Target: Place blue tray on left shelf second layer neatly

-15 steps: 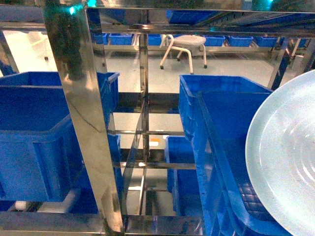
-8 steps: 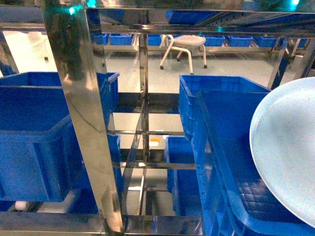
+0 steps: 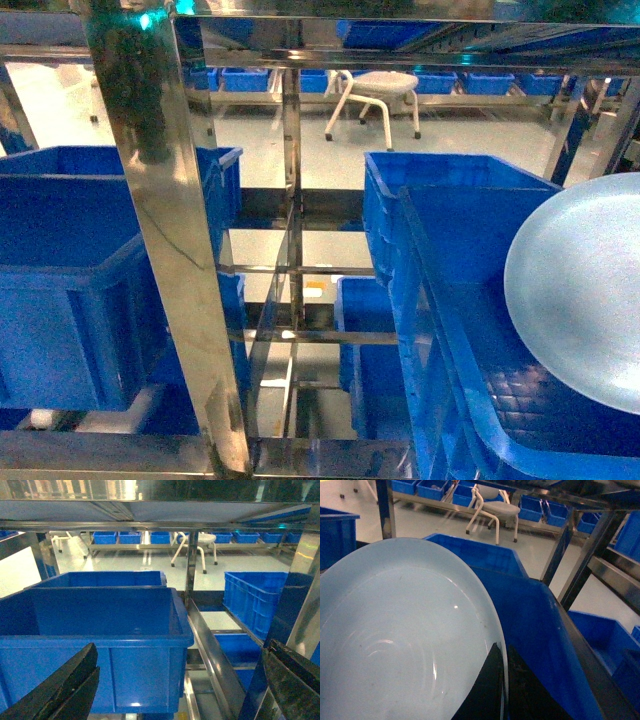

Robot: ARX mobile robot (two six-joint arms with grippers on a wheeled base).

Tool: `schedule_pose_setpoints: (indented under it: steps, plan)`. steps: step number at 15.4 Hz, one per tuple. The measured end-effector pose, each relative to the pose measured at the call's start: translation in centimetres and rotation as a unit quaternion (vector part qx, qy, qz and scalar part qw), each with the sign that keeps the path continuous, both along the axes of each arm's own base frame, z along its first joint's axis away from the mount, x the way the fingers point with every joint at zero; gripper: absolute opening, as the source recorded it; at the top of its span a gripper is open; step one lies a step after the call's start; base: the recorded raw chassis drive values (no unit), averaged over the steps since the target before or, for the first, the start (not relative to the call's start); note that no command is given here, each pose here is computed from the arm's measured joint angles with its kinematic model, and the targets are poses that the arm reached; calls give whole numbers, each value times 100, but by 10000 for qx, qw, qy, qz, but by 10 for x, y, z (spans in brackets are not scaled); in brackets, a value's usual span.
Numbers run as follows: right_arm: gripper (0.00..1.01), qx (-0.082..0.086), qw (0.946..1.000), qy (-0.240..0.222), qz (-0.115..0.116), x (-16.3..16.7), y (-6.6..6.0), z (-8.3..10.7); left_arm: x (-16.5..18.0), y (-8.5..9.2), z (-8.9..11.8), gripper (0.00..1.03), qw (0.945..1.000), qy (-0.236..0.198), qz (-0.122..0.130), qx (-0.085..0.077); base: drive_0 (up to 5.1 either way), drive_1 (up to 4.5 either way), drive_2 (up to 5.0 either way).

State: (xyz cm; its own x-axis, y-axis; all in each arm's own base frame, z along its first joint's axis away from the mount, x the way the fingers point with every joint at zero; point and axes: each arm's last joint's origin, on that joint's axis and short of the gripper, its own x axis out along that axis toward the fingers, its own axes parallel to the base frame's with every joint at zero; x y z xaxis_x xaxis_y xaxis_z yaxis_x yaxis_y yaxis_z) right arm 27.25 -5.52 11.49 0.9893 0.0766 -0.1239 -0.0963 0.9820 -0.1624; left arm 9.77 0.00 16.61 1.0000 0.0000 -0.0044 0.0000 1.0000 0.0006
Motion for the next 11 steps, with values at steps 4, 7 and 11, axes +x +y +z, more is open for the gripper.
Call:
schedule_pose_setpoints:
  steps: [4,7,11]
  plan:
    - [2,-71,9998,-178,51,20,-6,2,0,0,0,98,10000,0,0,-2,0,0,0]
    - [2,-73,9998,-142,118,25,-7,-2,0,0,0,98,10000,2,2,0,0,0,0]
    - [21,-97,9998,-68,162,22,-7,-6,0,0,0,98,10000,0,0,-2,0,0,0]
